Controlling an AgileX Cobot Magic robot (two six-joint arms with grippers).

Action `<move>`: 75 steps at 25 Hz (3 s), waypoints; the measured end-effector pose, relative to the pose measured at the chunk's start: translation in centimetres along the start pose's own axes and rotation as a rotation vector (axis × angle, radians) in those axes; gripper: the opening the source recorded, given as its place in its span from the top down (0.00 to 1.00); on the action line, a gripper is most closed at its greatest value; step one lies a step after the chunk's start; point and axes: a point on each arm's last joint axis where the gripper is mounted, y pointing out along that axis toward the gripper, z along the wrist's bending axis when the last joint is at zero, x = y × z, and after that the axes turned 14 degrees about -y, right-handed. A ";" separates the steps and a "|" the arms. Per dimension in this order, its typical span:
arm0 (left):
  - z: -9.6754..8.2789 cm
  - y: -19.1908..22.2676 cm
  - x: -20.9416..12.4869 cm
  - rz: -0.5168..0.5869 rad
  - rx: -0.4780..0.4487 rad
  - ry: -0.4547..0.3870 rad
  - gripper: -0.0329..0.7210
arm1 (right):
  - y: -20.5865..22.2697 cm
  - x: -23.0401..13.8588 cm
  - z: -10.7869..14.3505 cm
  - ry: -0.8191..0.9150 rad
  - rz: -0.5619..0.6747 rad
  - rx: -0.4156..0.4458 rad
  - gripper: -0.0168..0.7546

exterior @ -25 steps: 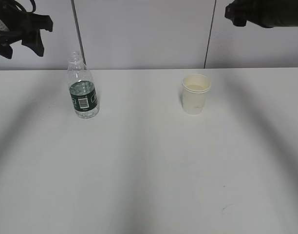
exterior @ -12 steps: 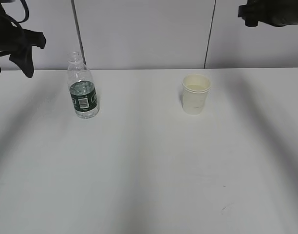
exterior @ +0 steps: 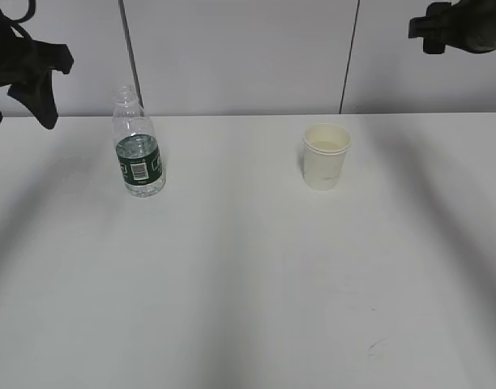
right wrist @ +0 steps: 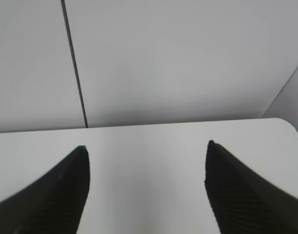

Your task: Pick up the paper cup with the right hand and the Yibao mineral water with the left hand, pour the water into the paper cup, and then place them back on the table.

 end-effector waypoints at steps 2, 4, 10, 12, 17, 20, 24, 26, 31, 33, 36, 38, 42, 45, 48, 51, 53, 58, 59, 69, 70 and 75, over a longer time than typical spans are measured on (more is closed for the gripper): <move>0.1 -0.8 -0.3 -0.013 -0.010 0.008 0.39 | -0.4 -0.2 0.4 -0.009 0.048 -0.006 0.24; 0.3 -1.5 -0.7 -0.024 -0.016 0.009 0.39 | -0.8 -0.5 1.1 -0.050 0.098 0.000 0.24; 0.4 -2.7 -1.1 -0.046 -0.030 0.011 0.39 | -2.3 -1.5 2.3 -0.147 0.278 0.004 0.24; 0.4 -2.8 -1.1 -0.047 -0.033 0.010 0.39 | -3.1 -1.6 2.1 -0.138 0.326 0.009 0.24; 0.2 -2.8 -1.2 -0.034 -0.058 0.011 0.40 | -5.4 -1.3 1.4 -0.129 0.414 0.054 0.27; 0.1 -2.8 -1.3 -0.031 -0.066 0.011 0.40 | -6.8 -1.7 1.3 -0.113 0.507 0.108 0.31; 0.1 -2.8 -1.3 -0.032 -0.067 0.024 0.40 | -8.3 -2.3 1.7 -0.116 0.615 0.209 0.33; 0.2 -2.9 -1.4 -0.031 -0.066 0.030 0.40 | -9.0 -2.6 1.9 -0.141 0.677 0.266 0.33; 0.9 -2.7 -2.9 -0.004 -0.054 0.037 0.40 | -10.1 -3.0 1.9 -0.173 0.787 0.322 0.33; 1.2 -2.4 -3.7 0.018 -0.045 0.039 0.40 | -10.3 -2.8 1.8 -0.180 0.785 0.329 0.33; 1.7 -2.0 -4.7 0.042 -0.031 0.041 0.40 | -10.6 -2.5 1.9 -0.171 0.776 0.357 0.33; 2.0 -1.9 -5.2 0.049 -0.024 0.042 0.40 | -11.0 -2.3 2.0 -0.149 0.769 0.385 0.33; 2.5 -2.6 -6.1 0.039 -0.027 0.052 0.41 | -12.4 -1.6 1.9 -0.095 0.738 0.434 0.33; 2.7 -3.3 -6.4 0.018 -0.036 0.058 0.41 | -13.8 -1.0 1.7 -0.059 0.703 0.468 0.33; 2.9 -4.1 -6.9 -0.002 -0.045 0.061 0.41 | -15.2 -0.8 1.2 -0.039 0.674 0.482 0.33; 3.3 -5.1 -7.5 -0.025 -0.054 0.062 0.41 | -17.0 -1.1 0.6 -0.026 0.652 0.492 0.33; 3.6 -5.9 -8.0 -0.047 -0.064 0.061 0.41 | -18.6 -1.2 0.1 -0.012 0.626 0.502 0.33; 4.2 -7.9 -8.9 -0.104 -0.090 0.059 0.41 | -22.8 -2.2 -1.2 0.032 0.555 0.539 0.33; 4.3 -8.3 -9.1 -0.118 -0.096 0.059 0.41 | -23.8 -2.5 -1.5 0.040 0.535 0.546 0.33; 6.5 -10.5 -13.3 -0.185 -0.125 0.055 0.41 | -32.5 -7.0 -4.4 0.068 0.333 0.546 0.33; 6.8 -10.6 -13.9 -0.191 -0.127 0.055 0.41 | -33.2 -7.6 -4.6 0.068 0.313 0.545 0.33; 8.4 -11.0 -16.8 -0.228 -0.116 0.059 0.41 | -34.7 -10.8 -5.6 0.035 0.269 0.470 0.33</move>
